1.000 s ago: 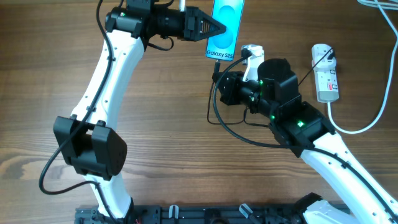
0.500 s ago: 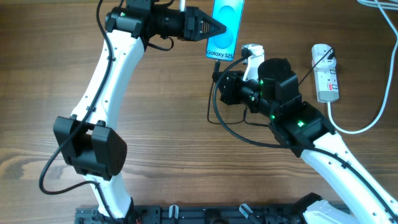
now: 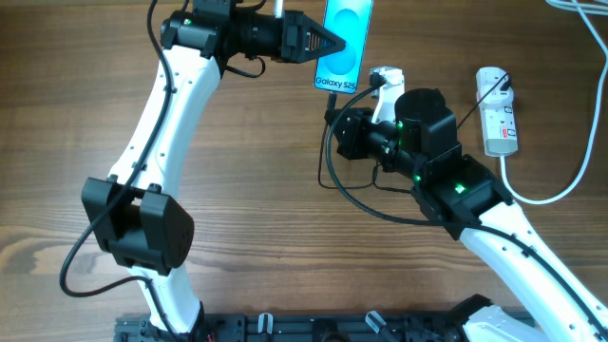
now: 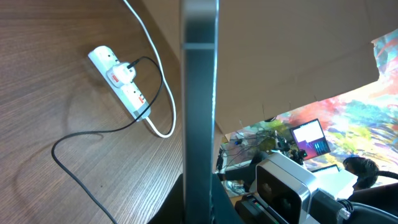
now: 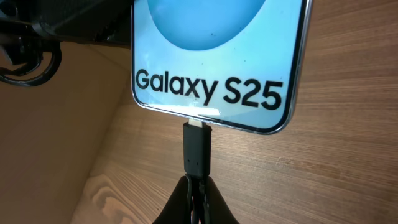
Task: Plug charger to phone and switch on socket
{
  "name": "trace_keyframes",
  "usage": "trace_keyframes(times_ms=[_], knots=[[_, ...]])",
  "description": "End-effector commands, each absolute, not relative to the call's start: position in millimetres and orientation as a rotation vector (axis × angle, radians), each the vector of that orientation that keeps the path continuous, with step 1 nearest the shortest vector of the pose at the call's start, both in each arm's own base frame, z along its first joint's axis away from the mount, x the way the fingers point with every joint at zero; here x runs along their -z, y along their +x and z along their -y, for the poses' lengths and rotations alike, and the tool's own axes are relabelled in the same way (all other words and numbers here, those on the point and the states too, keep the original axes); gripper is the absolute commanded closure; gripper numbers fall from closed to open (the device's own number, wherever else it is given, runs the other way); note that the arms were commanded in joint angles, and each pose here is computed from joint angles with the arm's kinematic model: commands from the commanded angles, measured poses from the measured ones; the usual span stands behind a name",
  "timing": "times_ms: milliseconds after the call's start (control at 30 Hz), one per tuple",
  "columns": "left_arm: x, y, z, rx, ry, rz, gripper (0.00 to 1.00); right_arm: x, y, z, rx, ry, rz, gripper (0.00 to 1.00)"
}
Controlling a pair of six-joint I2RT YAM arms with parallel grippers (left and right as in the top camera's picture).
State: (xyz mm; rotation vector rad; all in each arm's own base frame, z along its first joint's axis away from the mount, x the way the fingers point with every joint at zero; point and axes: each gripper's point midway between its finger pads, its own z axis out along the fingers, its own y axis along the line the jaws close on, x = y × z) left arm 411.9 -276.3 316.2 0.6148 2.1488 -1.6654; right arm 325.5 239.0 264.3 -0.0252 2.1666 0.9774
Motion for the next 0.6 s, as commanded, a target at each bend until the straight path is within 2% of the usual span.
trace_keyframes(times_ms=[0,333,567], knots=[[-341.4,398.1,273.9,1.681,0.686,-2.069,0.96,-289.2,333.6,-233.4,-0.959,-0.041,-2.084,0.95],[-341.3,391.3,283.6,1.694,0.714,-2.069,0.96,-300.6,337.4,-234.5,-0.952,-0.071,-2.032,0.95],[-341.0,390.8,283.9,1.696,0.713,-2.072,0.96,-318.1,341.7,-230.5,-0.911,-0.105,-1.991,0.91]])
